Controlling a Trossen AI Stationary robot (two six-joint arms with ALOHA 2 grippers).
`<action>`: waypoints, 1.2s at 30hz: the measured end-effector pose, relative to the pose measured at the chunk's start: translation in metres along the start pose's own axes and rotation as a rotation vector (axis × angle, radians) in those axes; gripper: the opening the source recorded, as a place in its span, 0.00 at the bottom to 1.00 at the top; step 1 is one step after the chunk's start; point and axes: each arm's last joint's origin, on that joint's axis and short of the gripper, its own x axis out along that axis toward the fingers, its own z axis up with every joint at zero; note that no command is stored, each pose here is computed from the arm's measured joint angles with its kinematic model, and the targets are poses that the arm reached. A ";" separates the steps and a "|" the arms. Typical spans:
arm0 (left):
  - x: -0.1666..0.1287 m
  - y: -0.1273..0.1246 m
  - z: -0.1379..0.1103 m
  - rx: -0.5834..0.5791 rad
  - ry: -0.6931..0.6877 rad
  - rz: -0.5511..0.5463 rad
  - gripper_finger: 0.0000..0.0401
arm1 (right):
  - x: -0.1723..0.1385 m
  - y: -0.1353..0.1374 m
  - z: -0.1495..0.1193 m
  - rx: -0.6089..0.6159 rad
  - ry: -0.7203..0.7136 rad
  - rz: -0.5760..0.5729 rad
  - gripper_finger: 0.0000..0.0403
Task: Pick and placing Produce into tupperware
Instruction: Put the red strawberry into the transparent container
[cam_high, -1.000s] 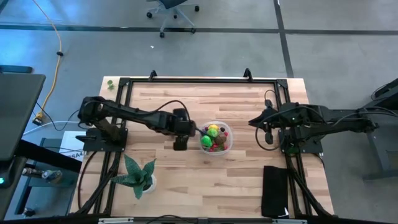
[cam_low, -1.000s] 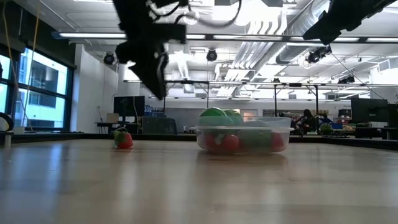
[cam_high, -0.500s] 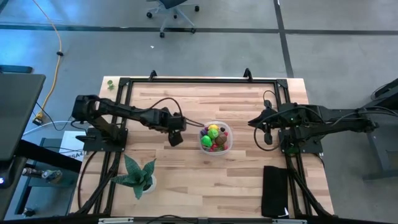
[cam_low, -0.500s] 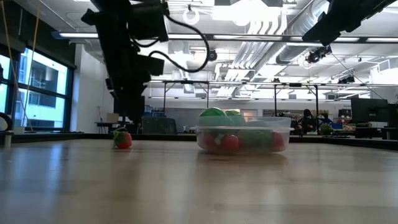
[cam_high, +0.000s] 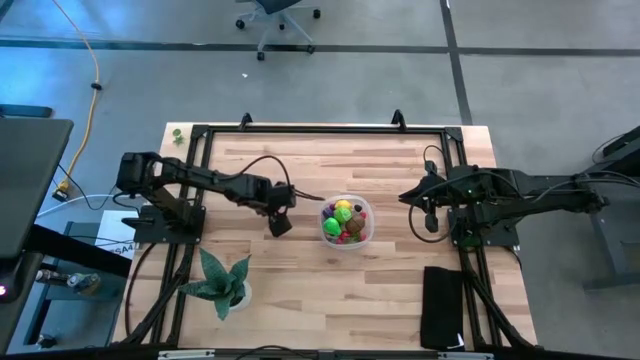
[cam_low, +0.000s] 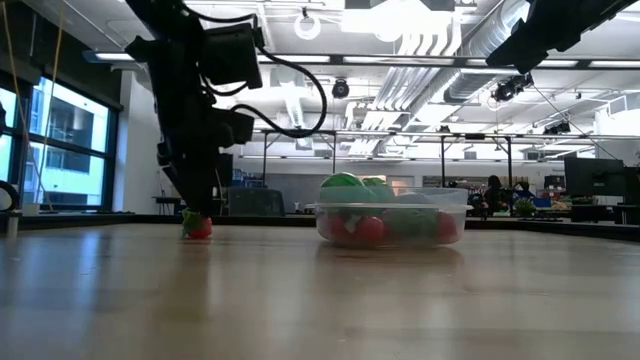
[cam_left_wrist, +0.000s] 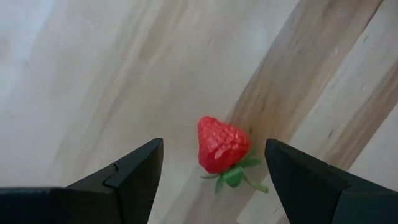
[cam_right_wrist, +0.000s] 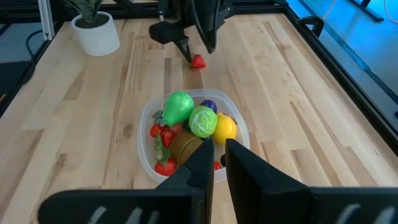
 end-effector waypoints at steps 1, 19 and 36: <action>0.001 0.000 -0.001 -0.001 0.005 0.000 0.68 | 0.000 0.000 0.000 0.000 0.000 0.000 0.07; 0.014 0.001 -0.008 -0.003 -0.017 -0.014 0.58 | 0.000 0.000 0.000 0.000 0.000 0.001 0.07; 0.014 0.002 -0.009 -0.012 -0.003 -0.002 0.49 | 0.000 0.000 0.000 0.000 0.000 0.000 0.07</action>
